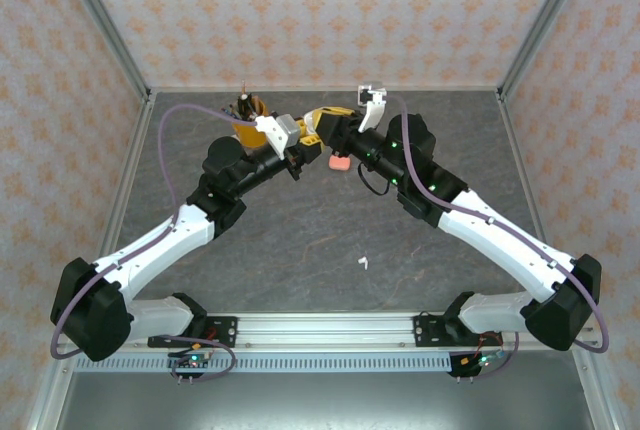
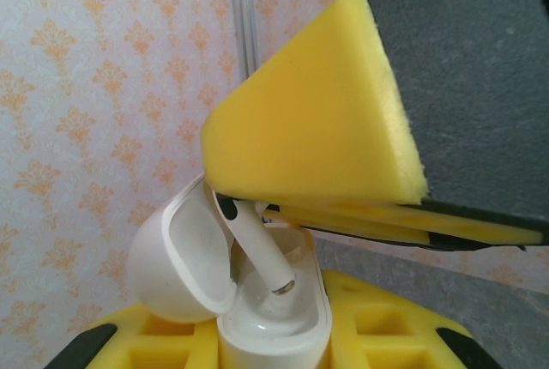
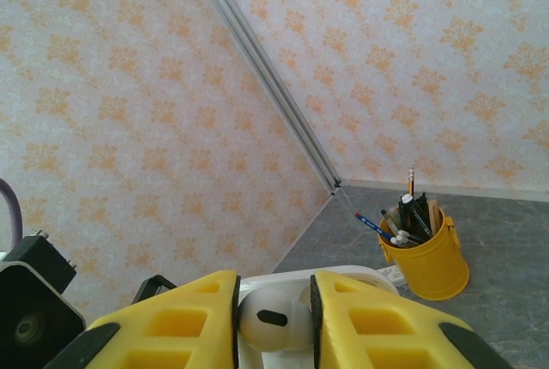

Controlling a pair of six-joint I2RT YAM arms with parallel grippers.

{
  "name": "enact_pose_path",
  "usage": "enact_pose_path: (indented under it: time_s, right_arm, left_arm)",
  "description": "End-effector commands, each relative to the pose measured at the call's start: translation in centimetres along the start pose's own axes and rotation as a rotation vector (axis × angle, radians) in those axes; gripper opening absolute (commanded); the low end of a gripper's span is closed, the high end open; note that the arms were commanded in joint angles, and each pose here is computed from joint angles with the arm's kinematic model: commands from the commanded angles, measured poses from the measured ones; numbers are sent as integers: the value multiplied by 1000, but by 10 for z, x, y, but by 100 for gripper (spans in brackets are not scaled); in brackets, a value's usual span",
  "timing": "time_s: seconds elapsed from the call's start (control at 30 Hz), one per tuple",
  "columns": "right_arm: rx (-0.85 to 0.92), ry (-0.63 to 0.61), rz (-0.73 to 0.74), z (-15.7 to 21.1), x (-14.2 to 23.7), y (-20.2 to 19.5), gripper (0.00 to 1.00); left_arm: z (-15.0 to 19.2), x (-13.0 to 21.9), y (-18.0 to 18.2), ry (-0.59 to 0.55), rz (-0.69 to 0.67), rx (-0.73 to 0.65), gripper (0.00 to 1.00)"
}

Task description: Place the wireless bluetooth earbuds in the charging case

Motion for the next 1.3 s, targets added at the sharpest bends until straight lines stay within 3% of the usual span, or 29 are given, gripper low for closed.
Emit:
enact_pose_path:
  time_s: [0.0,1.03,1.27]
  right_arm:
    - [-14,-32,-54,-6,5,9,26]
    - [100,43,-14,40,1,9,24]
    - [106,5,46,29,2,0,22]
  left_arm:
    - [-23,-5,-10,-63,44,-14,0]
    - [-39,-6,-7,-121,23,35,0]
    - [-35,-6,-8,-110,36,39,0]
Point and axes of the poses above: each hand's point on the last joint's axis, 136 mm out from that joint toward the fingers, its own x axis back along the fingers, its own y axis along the line the jaws close on, z = x × y, the point moved 1 cm from there along x, back along the fingers, and after that the axes turned 13 degrees about x, right-handed, at the moved point
